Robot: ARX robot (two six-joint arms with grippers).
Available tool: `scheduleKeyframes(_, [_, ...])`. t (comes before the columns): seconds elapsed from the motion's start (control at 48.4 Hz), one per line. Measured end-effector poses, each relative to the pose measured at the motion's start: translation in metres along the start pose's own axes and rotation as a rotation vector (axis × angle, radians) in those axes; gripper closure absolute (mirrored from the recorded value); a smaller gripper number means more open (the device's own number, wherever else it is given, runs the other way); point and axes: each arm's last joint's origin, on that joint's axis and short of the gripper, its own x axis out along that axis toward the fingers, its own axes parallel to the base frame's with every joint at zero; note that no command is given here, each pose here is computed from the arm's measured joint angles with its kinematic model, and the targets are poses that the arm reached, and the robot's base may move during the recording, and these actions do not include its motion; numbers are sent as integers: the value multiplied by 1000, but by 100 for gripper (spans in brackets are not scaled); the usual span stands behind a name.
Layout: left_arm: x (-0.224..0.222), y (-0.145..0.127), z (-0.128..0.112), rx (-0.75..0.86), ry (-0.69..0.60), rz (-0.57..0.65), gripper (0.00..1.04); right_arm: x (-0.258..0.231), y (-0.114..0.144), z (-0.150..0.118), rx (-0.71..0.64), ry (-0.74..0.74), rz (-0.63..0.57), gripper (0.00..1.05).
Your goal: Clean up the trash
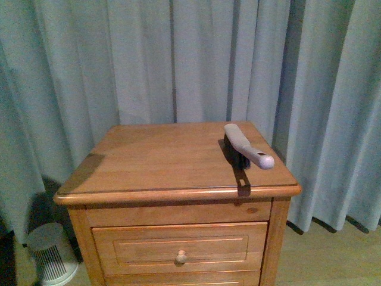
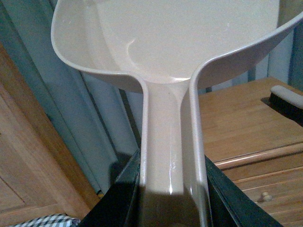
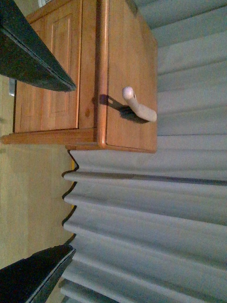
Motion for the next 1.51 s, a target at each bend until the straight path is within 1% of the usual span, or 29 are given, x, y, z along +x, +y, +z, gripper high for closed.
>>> scheduleKeyframes(0.496, [0,-1,-1,-70,10,-1,76,0,0,0,0,0,0,7])
scheduleKeyframes(0.517, [0,-1,-1,-70,10,-1,76,0,0,-1,-3,19,-19,7])
scheduleKeyframes(0.579, [0,-1,-2,-70,10,-1,76,3,-2,-3,-26,211,-171,7])
scheduleKeyframes(0.599, [0,-1,-2,-71,10,0,76,5,-3,-3,-31,258,-192,7])
scheduleKeyframes(0.641, [0,-1,-2,-71,10,-2,76,11,-4,-1,-25,306,-211,7])
scheduleKeyframes(0.682, [0,-1,-2,-72,11,0,76,19,-6,6,-6,323,-202,7])
scheduleKeyframes(0.744, [0,-1,-2,-72,10,-1,76,37,-7,26,31,320,-191,7])
scheduleKeyframes(0.806, [0,-1,-2,-72,10,-1,76,65,-7,47,73,346,-175,7])
scheduleKeyframes(0.909, [0,-1,-2,-72,10,-1,76,113,-1,75,107,392,-148,7])
scheduleKeyframes(1.013, [0,-1,-2,-72,10,-1,76,149,8,86,110,448,-118,7])
scheduleKeyframes(1.199, [0,-1,-2,-72,11,0,76,205,30,111,104,481,-81,7])
scheduleKeyframes(1.281, [0,-1,-2,-72,11,-1,76,228,41,117,104,510,-66,7])
scheduleKeyframes(1.405, [0,-1,-2,-73,11,-1,76,255,54,116,111,584,-70,7])
scheduleKeyframes(1.508, [0,-1,-2,-72,11,-1,76,276,65,108,116,658,-81,7])
